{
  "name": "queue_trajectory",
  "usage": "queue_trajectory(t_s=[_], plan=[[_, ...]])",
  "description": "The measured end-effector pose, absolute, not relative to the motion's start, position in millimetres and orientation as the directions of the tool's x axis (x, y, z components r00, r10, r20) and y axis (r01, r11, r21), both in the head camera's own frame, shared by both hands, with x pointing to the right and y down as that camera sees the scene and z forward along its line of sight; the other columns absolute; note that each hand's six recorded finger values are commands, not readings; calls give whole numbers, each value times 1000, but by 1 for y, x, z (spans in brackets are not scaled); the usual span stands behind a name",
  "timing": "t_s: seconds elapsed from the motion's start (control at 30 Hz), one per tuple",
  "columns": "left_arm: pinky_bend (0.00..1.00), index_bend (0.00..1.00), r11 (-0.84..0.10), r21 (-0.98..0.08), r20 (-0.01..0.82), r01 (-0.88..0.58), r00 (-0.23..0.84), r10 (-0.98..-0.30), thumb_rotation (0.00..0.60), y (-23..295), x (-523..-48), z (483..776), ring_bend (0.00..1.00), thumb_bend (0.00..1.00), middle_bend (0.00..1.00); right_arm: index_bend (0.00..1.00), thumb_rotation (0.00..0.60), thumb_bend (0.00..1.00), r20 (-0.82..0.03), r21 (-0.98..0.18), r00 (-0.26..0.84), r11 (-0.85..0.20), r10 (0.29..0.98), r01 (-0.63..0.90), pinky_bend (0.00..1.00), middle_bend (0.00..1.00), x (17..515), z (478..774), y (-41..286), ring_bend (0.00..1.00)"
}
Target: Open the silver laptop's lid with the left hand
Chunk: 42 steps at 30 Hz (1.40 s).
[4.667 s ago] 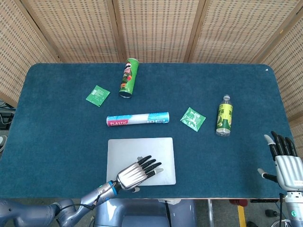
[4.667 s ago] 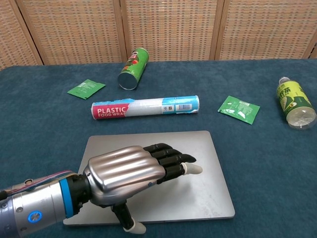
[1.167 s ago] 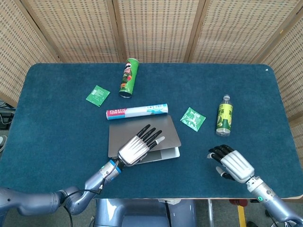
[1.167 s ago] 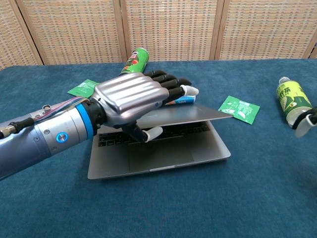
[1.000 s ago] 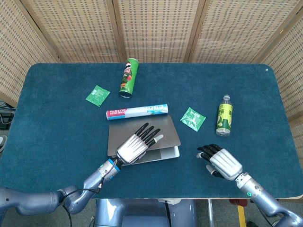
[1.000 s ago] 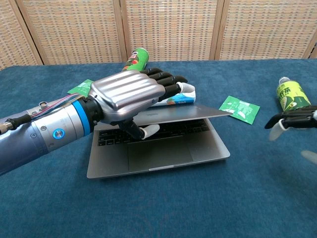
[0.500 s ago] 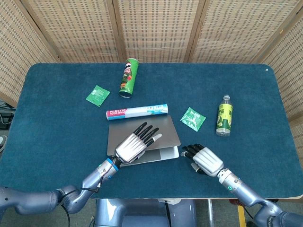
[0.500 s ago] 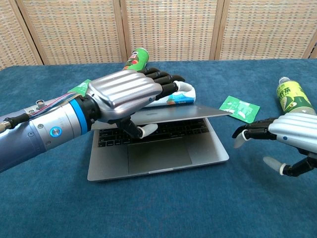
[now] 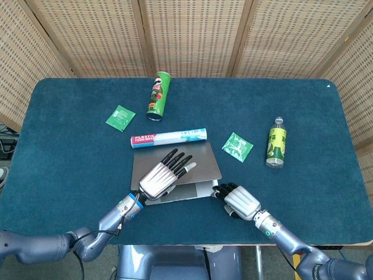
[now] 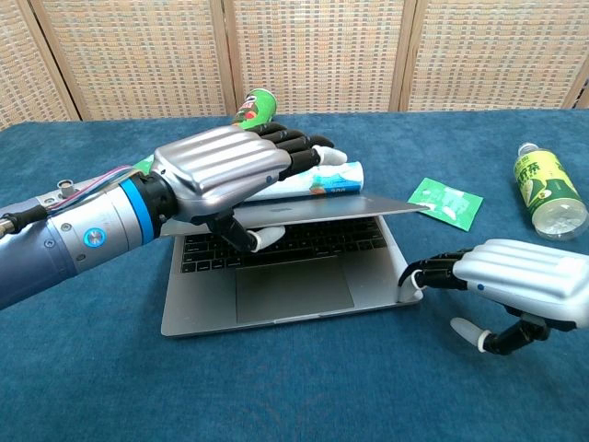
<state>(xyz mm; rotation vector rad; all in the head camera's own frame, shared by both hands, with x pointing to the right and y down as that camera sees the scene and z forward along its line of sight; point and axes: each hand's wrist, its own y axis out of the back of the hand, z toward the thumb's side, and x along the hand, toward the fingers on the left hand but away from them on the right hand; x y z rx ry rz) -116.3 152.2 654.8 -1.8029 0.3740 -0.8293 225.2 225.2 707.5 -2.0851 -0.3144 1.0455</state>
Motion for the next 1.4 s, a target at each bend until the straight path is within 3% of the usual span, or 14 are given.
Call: queue_trajectory(t_s=[0.6,1.0,1.4], plan=[[0,0,-385,-915,362,123,675,-644,600,132,-137,654,0,441,0,277,600,749,-601,-719,628,-678,494,-155,335,277,221,713,231,255],[0,0,-377,-922,349,87,608,-713,600,99,-166,646,0,441,0,359,600,736,-587,-744,635,-644,502,-179,345,377,212,713,230,296],[0,0,-396,-916,365,65,544,-755,600,73,-188,645,0,441,0,380,600,727,-594,-745,628,-638,503,-194,346,400,210,716,232,302]])
